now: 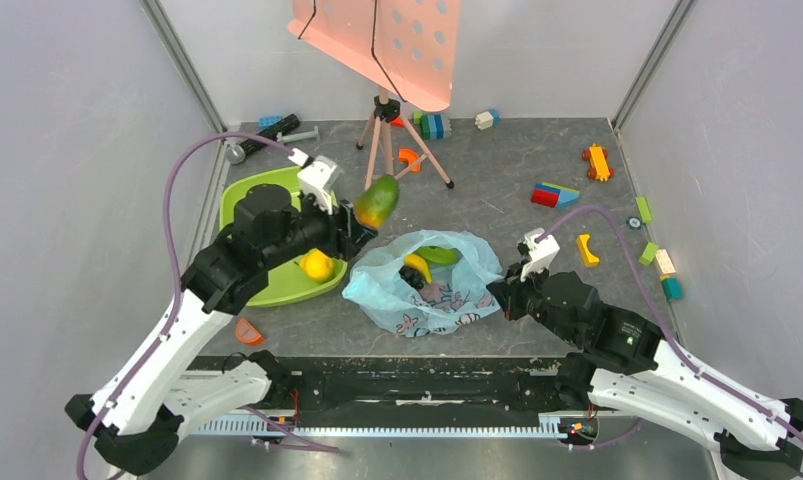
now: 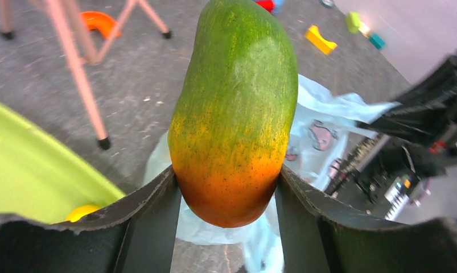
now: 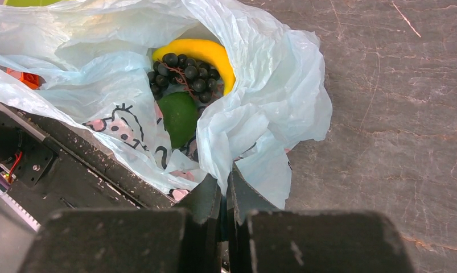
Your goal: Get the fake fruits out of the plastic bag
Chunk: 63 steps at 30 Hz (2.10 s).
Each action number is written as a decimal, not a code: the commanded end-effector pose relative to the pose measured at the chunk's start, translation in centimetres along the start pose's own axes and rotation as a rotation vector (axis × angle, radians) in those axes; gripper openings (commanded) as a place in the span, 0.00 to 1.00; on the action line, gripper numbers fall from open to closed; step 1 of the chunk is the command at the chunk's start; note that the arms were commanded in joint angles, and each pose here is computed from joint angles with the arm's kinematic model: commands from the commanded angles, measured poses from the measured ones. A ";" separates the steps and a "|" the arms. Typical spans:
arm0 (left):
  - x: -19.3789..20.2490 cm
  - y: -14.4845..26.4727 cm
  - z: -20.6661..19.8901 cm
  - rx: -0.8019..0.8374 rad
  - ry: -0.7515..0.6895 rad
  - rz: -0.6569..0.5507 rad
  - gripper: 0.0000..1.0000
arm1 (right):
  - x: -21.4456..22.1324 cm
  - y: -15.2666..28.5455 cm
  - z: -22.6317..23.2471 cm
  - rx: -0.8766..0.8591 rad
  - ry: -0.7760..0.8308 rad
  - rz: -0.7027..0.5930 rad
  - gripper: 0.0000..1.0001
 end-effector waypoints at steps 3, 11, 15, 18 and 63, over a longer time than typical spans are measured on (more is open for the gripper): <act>-0.7 0.6 4.0 -0.198 0.182 -0.166 0.58 | -0.1 -0.1 0.0 0.000 -0.012 -0.019 0.00; 1.4 0.0 10.1 -0.444 0.406 -0.230 0.58 | 0.1 -0.1 0.0 -0.001 -0.004 -0.010 0.00; 2.9 -1.1 12.7 -0.525 0.498 -0.248 0.58 | 0.2 -0.1 0.0 -0.004 0.001 -0.003 0.00; 3.8 -2.2 14.3 -0.585 0.534 -0.259 0.59 | 0.3 -0.2 0.1 -0.008 0.004 0.002 0.00; 8.6 -13.6 25.1 -0.879 0.666 -0.135 0.80 | 0.5 -0.4 0.4 -0.041 0.010 0.017 0.00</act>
Point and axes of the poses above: each gripper's point midway between its finger pads, its own y axis back along the fingers, its own z axis along the line the jaws close on, x = y × z, the point moved 10 cm from there along y, back along the fingers, and after that the axes turned 14 degrees about y, right-handed, at the moved point
